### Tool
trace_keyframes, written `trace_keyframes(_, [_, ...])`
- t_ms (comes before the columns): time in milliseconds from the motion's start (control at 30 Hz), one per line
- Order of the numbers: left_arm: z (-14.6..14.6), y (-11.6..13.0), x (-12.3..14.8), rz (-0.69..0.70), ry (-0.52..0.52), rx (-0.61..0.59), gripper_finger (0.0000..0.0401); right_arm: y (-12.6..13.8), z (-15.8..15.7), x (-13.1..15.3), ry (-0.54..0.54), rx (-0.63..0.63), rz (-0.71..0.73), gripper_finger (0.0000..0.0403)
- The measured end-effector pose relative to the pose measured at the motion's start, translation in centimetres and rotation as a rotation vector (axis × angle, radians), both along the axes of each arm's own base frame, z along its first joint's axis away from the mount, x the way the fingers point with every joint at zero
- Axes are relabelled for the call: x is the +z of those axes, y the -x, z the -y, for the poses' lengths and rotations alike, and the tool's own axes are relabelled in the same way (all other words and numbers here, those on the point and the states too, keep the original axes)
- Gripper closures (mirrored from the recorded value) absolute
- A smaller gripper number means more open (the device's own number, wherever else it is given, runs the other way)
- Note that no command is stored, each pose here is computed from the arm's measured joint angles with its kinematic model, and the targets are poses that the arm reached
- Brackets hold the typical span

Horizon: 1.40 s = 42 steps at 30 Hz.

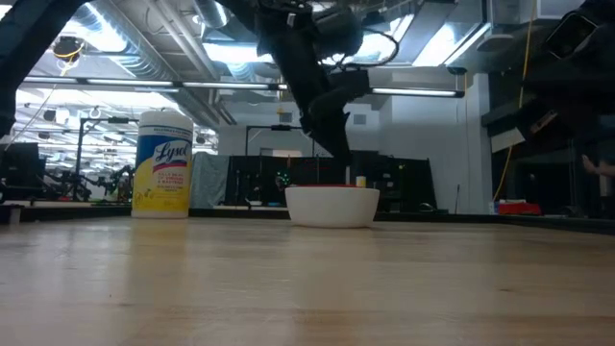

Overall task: Nest bowls inside each other
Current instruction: Stack the light blue bowl on the red bowl

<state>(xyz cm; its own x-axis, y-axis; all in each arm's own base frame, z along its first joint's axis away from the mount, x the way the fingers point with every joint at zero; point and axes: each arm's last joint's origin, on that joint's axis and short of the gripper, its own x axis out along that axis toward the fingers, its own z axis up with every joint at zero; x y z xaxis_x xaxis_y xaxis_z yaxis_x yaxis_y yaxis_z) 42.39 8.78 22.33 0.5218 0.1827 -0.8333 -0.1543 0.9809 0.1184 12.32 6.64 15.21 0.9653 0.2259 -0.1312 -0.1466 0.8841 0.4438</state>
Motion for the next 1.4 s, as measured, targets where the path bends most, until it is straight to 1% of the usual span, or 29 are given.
trace_keyframes(67, [0.7, 0.3, 0.6, 0.004, 0.052, 0.025, 0.0395, 0.1, -0.1, 0.0, -0.005, 0.005, -0.003, 0.0373])
trace_keyframes(100, [1.3, 0.7, 0.7, -0.025, 0.086, 0.032, 0.0392, 0.1, -0.2, 0.0, -0.007, 0.011, -0.004, 0.0373])
trace_keyframes(167, [3.3, 1.9, 0.4, -0.177, 0.131, 0.04, 0.0385, 0.2, -0.4, -0.1, -0.019, 0.023, -0.014, 0.0373])
trace_keyframes(267, [7.8, 4.9, -1.5, -0.454, 0.187, 0.0, 0.0376, 0.3, -0.8, -0.4, -0.023, 0.039, -0.039, 0.0373])
trace_keyframes(300, [9.4, 5.9, -2.0, -0.501, 0.206, -0.011, 0.0374, 0.4, -1.0, -0.6, -0.026, 0.045, -0.051, 0.0373])
trace_keyframes(333, [10.9, 6.9, -2.1, -0.517, 0.232, -0.018, 0.0373, 0.5, -1.2, -0.7, -0.025, 0.052, -0.064, 0.0373])
trace_keyframes(400, [14.3, 9.0, -2.2, -0.518, 0.271, -0.018, 0.0371, 0.6, -1.5, -1.0, -0.041, 0.061, -0.089, 0.0373])
trace_keyframes(500, [19.3, 12.2, -1.2, -0.431, 0.285, 0.019, 0.0373, 0.7, -2.0, -1.4, -0.064, 0.077, -0.126, 0.0373])
trace_keyframes(600, [23.2, 15.4, 0.8, -0.34, 0.235, 0.031, 0.0379, 0.8, -2.4, -1.6, -0.087, 0.094, -0.141, 0.0373])
trace_keyframes(700, [25.8, 18.2, 1.9, -0.294, 0.18, 0.019, 0.0377, 0.8, -2.6, -1.5, -0.103, 0.104, -0.125, 0.0373])
trace_keyframes(767, [26.8, 19.6, 2.0, -0.305, 0.171, 0.039, 0.0368, 0.8, -2.7, -1.4, -0.11, 0.104, -0.116, 0.0373])
trace_keyframes(833, [27.6, 20.2, 1.7, -0.323, 0.152, 0.034, 0.0354, 0.7, -2.7, -1.2, -0.121, 0.106, -0.1, 0.0373])
trace_keyframes(1000, [28.2, 20.4, -0.1, -0.38, 0.113, 0.01, 0.0314, 0.7, -2.7, -1.1, -0.127, 0.082, -0.083, 0.0373])
trace_keyframes(1167, [28.4, 20.4, -2.3, -0.417, 0.162, 0.009, 0.0282, 0.6, -2.7, -1.0, -0.141, 0.076, -0.081, 0.0373])
trace_keyframes(1267, [28.4, 20.5, -3.0, -0.419, 0.188, 0.007, 0.027, 0.6, -2.7, -1.0, -0.146, 0.072, -0.079, 0.0373])
trace_keyframes(1400, [28.5, 20.4, -3.3, -0.401, 0.21, 0.011, 0.026, 0.6, -2.7, -1.0, -0.156, 0.063, -0.08, 0.0373])
